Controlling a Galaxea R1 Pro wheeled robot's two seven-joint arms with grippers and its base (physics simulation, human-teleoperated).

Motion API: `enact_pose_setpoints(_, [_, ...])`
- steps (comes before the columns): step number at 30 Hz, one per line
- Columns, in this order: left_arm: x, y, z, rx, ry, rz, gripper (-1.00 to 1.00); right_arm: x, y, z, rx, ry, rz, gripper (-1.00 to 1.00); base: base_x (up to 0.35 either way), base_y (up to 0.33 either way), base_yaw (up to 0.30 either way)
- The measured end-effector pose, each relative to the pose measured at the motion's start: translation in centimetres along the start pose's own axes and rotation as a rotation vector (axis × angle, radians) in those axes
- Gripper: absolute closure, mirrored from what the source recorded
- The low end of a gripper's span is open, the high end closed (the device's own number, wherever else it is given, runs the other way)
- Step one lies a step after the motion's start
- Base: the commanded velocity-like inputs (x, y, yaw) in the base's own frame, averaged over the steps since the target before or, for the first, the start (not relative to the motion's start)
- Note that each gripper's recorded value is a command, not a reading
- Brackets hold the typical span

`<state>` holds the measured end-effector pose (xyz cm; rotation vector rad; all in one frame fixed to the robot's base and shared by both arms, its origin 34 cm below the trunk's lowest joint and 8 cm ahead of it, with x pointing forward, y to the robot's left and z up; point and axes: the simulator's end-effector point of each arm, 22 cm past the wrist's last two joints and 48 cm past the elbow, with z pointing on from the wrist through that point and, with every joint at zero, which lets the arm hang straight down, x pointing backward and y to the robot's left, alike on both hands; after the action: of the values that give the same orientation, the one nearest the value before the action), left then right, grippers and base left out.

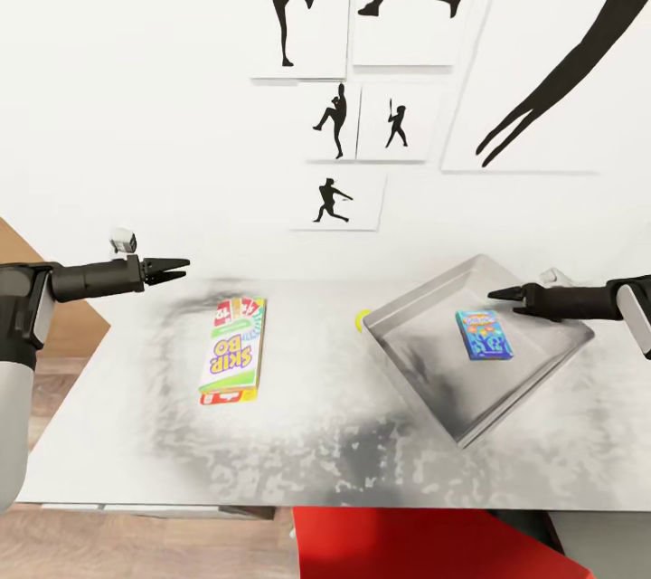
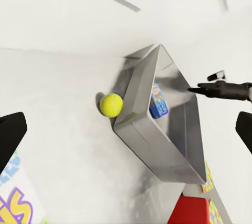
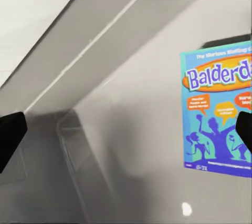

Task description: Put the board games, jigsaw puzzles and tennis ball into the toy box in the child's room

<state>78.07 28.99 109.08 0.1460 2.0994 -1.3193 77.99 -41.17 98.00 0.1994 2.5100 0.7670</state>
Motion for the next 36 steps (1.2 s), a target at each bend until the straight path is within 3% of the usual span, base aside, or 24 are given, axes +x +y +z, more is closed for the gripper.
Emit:
enact_pose_setpoints(6, [0.0, -0.4, -0.3, 0.004, -0.002, 0.004, -1.00, -0.3, 2.4, -0.6, -0.097, -0.008, -0.005, -1.00, 0.000, 0.000, 0.000])
enact_pose_setpoints(10, [0.0, -0.6, -0.5, 0.004, -0.004, 0.006, -1.00, -0.6, 3.2, -1.0, -0.122, -0.016, -0.012, -1.00, 0.000, 0.000, 0.000])
enact_pose_setpoints(19, [0.4, -0.8, -1.3, -0.001, -0.004, 0.004, -1.00, -1.5, 7.3, -2.4, -0.220, -0.044, -0.081, -1.00, 0.000, 0.000, 0.000])
enact_pose_setpoints(25, [0.9, -0.8, -1.9, -0.007, -0.003, -0.001, -1.00, -1.0, 9.4, -3.0, -0.296, -0.043, -0.100, -1.00, 0.000, 0.000, 0.000])
enact_pose_setpoints(36, [1.4, -0.2, -4.4, -0.028, -0.031, -0.018, -1.00, 1.0, 11.7, -4.6, -0.432, -0.023, -0.096, -1.00, 0.000, 0.000, 0.000])
